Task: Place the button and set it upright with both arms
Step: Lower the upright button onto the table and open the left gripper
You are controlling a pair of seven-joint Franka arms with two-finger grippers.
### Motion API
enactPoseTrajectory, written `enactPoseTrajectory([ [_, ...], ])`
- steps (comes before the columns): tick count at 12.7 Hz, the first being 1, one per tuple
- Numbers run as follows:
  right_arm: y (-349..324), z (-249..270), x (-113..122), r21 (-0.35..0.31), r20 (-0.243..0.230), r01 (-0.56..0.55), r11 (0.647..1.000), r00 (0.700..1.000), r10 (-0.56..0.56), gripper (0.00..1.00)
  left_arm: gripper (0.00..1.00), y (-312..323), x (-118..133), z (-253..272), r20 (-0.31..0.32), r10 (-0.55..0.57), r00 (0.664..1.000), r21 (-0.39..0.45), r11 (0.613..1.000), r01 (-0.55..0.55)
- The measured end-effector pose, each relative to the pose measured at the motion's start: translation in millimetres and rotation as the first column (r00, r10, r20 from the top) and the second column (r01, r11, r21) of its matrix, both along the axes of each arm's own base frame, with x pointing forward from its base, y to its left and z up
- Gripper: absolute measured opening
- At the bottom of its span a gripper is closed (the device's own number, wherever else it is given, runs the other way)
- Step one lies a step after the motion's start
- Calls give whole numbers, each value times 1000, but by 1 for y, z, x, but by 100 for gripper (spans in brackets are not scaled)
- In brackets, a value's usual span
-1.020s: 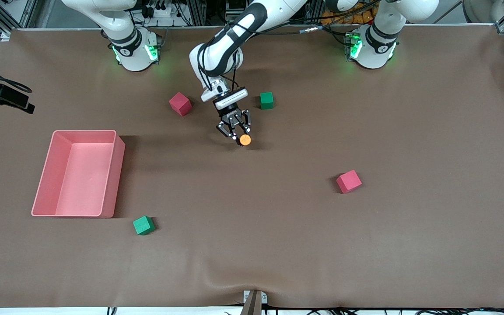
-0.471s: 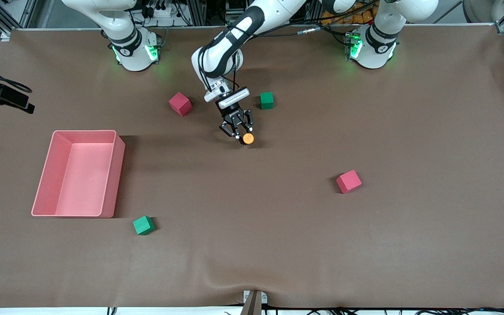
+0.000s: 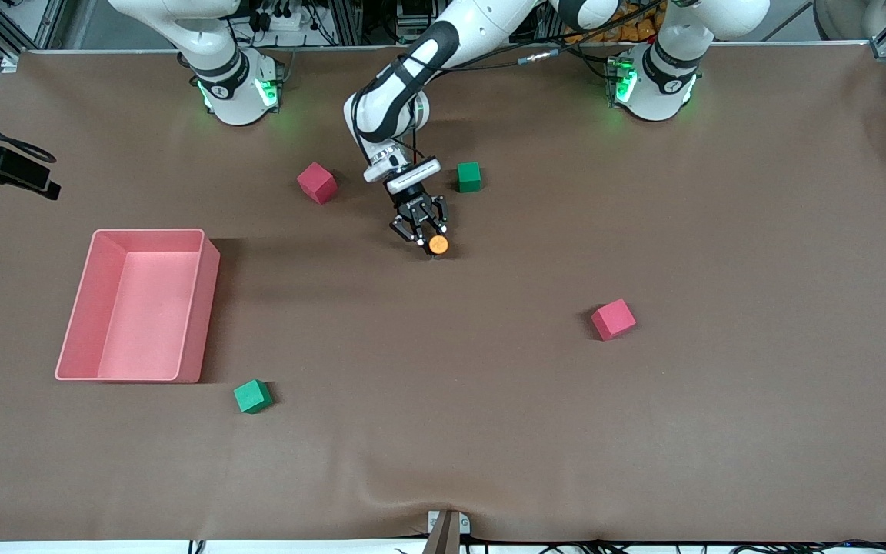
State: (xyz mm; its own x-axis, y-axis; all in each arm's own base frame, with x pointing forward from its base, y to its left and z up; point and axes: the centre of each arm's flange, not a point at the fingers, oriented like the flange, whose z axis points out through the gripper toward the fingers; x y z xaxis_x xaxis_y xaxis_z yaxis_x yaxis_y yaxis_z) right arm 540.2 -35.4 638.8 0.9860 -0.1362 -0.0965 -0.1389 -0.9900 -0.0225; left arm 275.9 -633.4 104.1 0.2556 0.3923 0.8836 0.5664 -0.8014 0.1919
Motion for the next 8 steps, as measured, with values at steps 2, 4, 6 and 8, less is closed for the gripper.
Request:
enactPoseTrajectory([
  [2,1,1,0,0,1,-1,1000,1000,1,100,42,-1,-2,-1,2,-1,1000,-1,1000,1],
  [4,1,1,0,0,2,-2,1000,1000,2,100,42,1,-3,-5,14,11,1000,-17,1000,-11],
  [6,2,1,0,0,2,-3,1000,1000,3,100,42,2,-3,-8,22,17,1000,-21,1000,-16],
  [8,3,1,0,0,2,-5,1000,1000,5,100,44,2,-3,-8,24,18,1000,-22,1000,-18],
])
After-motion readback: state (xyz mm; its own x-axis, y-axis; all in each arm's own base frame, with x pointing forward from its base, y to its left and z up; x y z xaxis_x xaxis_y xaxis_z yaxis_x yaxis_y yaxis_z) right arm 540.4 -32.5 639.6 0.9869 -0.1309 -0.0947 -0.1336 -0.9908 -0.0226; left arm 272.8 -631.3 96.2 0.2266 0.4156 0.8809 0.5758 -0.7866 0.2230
